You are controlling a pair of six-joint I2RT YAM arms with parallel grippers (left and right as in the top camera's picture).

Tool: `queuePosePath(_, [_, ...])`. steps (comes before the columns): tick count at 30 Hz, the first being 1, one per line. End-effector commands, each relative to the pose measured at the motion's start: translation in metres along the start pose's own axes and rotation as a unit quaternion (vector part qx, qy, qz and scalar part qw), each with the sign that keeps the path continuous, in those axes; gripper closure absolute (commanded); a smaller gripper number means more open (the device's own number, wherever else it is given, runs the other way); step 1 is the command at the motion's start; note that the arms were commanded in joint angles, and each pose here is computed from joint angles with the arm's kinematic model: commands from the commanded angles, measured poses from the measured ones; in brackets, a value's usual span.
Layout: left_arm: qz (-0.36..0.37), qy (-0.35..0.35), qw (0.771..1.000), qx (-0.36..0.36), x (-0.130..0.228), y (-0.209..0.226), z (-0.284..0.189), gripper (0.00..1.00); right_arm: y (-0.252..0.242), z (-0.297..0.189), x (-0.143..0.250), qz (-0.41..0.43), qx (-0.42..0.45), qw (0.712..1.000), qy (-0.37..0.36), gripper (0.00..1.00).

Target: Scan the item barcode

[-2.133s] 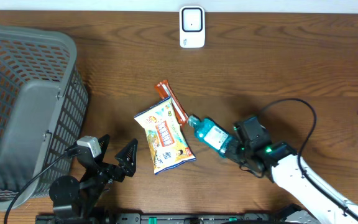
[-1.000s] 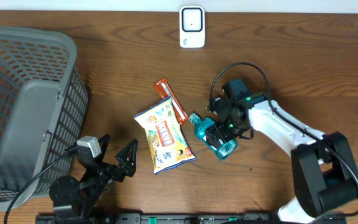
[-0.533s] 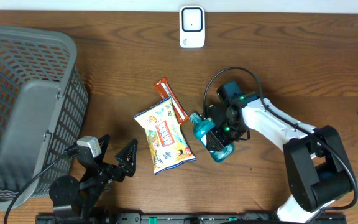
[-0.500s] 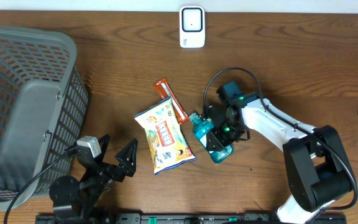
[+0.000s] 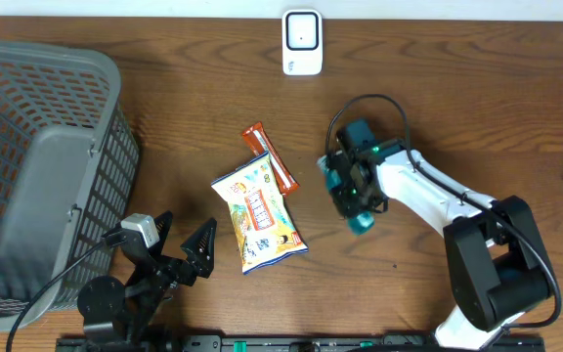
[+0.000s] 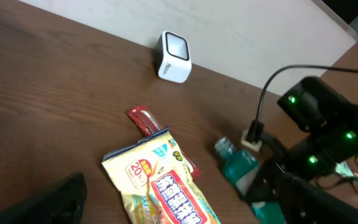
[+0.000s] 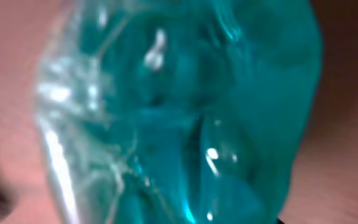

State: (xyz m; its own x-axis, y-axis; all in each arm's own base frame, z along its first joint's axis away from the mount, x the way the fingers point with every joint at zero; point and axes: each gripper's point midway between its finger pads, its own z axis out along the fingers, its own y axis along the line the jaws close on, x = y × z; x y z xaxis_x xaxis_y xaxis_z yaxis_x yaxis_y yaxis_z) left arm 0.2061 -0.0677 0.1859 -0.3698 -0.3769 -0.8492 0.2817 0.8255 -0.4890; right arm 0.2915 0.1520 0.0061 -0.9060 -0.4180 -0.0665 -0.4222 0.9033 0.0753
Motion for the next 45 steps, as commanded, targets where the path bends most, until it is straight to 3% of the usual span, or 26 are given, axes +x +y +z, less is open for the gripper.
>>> queuePosePath(1, [0.002, -0.002, 1.000, 0.002, -0.001, -0.001, -0.001, 0.02, -0.028, -0.003, -0.020, 0.029, 0.089, 0.995, -0.024, 0.99])
queuePosePath(8, [0.002, -0.002, 1.000, 0.002, -0.001, -0.001, -0.001, 0.02, -0.016, -0.003, -0.033, 0.016, 0.084, 0.995, -0.048, 0.85])
queuePosePath(14, [0.002, -0.002, 1.000, 0.002, -0.001, -0.001, -0.001, 0.02, -0.005, -0.002, -0.033, 0.000, 0.082, 0.995, -0.048, 0.56])
queuePosePath(20, [0.002, -0.002, 1.000, 0.002, -0.001, -0.001, -0.001, 0.02, -0.005, -0.002, -0.033, 0.001, 0.081, 0.996, -0.048, 0.45])
queuePosePath(25, [0.002, -0.002, 1.000, 0.002, -0.001, -0.001, -0.001, 0.02, -0.005, -0.002, -0.033, 0.003, 0.081, 0.996, -0.048, 0.50])
queuePosePath(30, [0.002, -0.002, 1.000, 0.002, -0.001, -0.001, -0.001, 0.02, -0.007, -0.002, -0.033, 0.017, 0.080, 0.995, -0.049, 0.82])
queuePosePath(33, [0.002, -0.002, 1.000, 0.002, -0.001, -0.001, -0.001, 0.02, -0.009, -0.002, -0.033, 0.028, 0.077, 0.995, -0.049, 0.91])
queuePosePath(41, [0.002, -0.002, 1.000, 0.002, -0.001, -0.001, -0.001, 0.02, -0.005, -0.003, -0.041, 0.034, 0.047, 0.996, -0.061, 0.80])
queuePosePath(45, [0.002, -0.002, 1.000, 0.002, -0.001, -0.001, -0.001, 0.02, -0.004, -0.005, -0.051, 0.033, 0.044, 0.995, -0.083, 0.80])
